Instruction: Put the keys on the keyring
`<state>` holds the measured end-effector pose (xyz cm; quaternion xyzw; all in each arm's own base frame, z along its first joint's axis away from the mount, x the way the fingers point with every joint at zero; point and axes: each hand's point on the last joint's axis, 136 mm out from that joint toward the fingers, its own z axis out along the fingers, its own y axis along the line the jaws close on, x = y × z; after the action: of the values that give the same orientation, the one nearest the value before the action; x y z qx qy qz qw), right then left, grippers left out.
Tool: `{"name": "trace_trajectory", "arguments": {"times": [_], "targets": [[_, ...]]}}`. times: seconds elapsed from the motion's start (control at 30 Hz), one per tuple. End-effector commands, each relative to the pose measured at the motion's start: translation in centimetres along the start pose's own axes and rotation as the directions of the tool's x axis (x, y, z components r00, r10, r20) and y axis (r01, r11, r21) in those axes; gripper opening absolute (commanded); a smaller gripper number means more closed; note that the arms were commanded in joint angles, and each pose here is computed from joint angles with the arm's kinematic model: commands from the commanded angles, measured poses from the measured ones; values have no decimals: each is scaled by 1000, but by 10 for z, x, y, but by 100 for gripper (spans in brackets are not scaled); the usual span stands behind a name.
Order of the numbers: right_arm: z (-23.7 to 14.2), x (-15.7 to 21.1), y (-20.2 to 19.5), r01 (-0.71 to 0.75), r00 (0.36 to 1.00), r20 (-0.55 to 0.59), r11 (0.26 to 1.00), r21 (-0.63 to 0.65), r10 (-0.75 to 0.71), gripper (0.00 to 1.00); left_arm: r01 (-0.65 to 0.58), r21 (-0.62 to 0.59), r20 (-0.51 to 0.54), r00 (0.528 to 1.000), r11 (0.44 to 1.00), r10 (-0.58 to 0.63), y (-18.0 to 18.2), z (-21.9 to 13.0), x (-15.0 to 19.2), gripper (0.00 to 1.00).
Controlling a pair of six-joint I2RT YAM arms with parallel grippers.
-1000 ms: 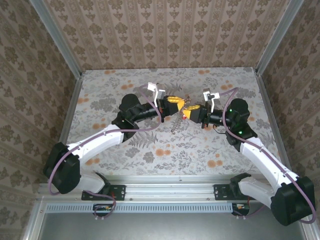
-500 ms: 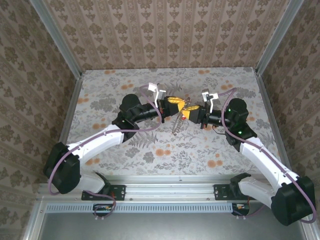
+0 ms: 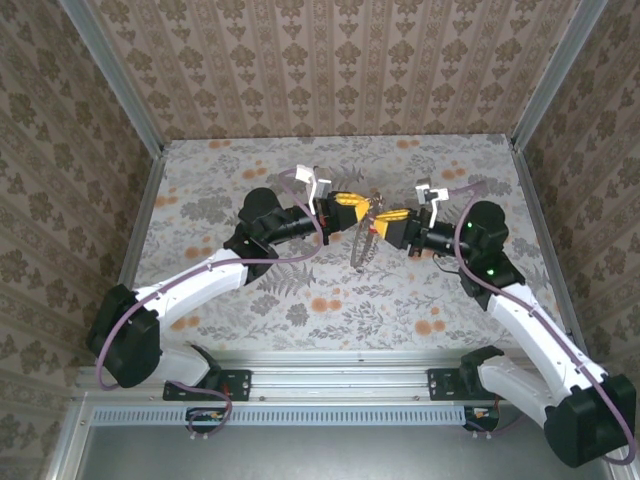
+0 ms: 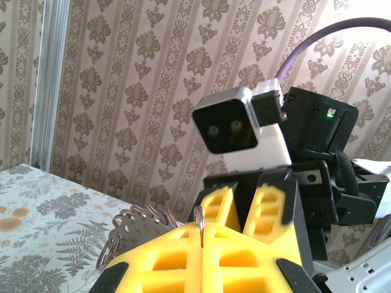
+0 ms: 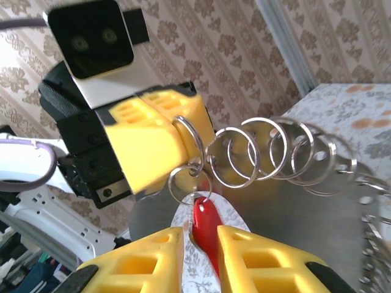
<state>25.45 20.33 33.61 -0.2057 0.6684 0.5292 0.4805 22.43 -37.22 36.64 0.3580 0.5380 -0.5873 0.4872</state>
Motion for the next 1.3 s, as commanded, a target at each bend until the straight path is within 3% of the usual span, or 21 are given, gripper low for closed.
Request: {"name": "trace_trajectory", "arguments": {"times": [0.0,0.33,0.8,1.27], "targets": [[-10,-11,5,-2,999,42,1000,10,2,23,-80,30,81,994,996,78,-15,-1,-33,0],[-4,-40,16,-19,994,106,998,-66,26,27,-77,32,69,995,997,75,-17,-2,-31,0],[13,-43,19,-17,996,89,994,-108,27,27,-72,47,62,996,996,70,-17,1,-32,0],[17,-45,21,-9,996,92,994,-113,20,20,-49,59,45,998,997,47,-16,6,-25,0]]}}
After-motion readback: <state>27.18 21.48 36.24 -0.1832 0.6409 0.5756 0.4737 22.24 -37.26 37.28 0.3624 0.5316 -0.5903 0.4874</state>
